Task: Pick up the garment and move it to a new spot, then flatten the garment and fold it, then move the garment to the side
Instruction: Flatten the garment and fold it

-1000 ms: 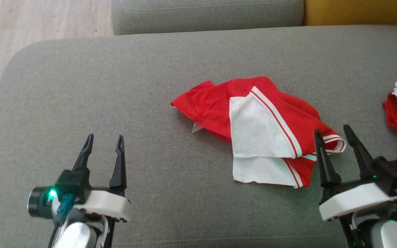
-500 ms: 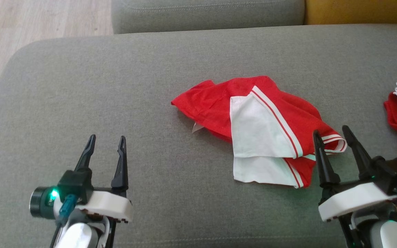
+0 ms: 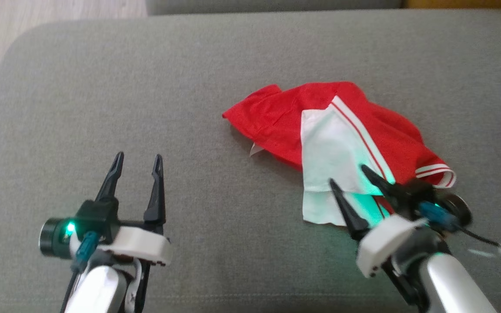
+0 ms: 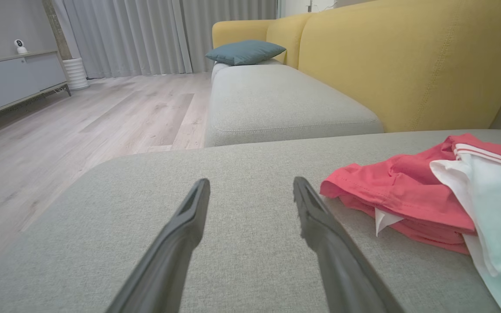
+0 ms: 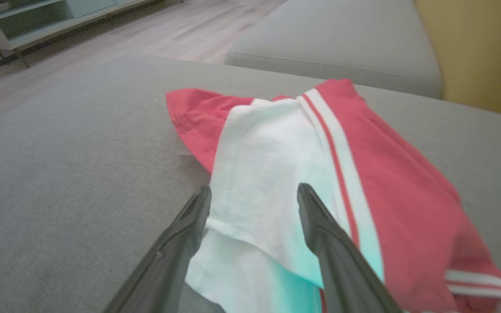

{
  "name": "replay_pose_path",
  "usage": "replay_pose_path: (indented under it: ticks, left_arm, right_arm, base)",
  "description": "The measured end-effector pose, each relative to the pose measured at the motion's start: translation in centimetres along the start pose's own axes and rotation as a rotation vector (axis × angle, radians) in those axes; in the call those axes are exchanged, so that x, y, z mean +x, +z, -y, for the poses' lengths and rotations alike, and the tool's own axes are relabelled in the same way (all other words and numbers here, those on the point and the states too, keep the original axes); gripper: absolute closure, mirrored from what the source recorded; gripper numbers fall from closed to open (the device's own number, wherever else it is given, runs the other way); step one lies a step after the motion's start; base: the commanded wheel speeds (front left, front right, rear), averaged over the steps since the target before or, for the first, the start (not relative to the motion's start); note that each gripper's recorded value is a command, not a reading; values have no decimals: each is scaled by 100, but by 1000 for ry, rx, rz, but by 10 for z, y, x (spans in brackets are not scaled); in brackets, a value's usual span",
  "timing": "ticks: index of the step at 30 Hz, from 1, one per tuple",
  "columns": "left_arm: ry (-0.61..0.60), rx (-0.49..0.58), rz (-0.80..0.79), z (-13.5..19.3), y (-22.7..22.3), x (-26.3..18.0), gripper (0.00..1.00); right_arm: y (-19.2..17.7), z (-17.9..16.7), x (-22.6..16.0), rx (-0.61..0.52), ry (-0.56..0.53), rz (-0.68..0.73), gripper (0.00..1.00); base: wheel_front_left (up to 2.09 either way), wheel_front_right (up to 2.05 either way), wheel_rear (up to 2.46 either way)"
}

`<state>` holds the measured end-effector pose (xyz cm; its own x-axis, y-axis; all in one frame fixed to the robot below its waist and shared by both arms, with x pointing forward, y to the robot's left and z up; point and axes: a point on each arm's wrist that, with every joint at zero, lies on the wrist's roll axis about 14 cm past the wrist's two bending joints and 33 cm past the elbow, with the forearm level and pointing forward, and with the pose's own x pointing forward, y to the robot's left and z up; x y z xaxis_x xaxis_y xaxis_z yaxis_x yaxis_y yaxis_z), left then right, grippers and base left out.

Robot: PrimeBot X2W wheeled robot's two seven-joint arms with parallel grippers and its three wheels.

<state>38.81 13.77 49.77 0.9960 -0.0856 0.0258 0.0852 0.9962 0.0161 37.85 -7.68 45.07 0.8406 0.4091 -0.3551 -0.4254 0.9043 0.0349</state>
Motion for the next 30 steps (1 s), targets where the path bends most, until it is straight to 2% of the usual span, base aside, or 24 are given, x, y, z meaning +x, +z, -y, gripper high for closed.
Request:
replay_pose_path:
  ticks: [7,15,16,17,18,19,22,30]
  left_arm:
    - [-1,-8,-13,0,-8,12,0]
    - [21,-17,-36,-6,-19,21,0]
    - [22,-16,-43,-7,-21,20,0]
    - [23,-15,-46,-7,-23,20,0]
    - [24,-14,-48,-7,-23,19,0]
    - [24,-12,-48,-7,-23,19,0]
    - [22,-13,-45,-7,-22,20,0]
    - [-4,-18,-24,2,-16,24,0]
  right_arm:
    - [-16,-24,37,-65,131,-93,0]
    - [-51,-26,68,-131,174,-257,0]
    - [-55,-26,69,-137,176,-274,7]
    - [-57,-26,70,-137,176,-281,43]
    - [-56,-25,71,-137,175,-281,69]
    - [-54,-24,71,-135,172,-273,100]
    - [-45,-21,72,-124,160,-236,100]
    - [8,-4,59,-57,93,-39,100]
  base:
    - [0,0,0]
    - [0,0,0]
    - [0,0,0]
    - [0,0,0]
    - [0,0,0]
    - [0,0,0]
    - [0,0,0]
    - [0,0,0]
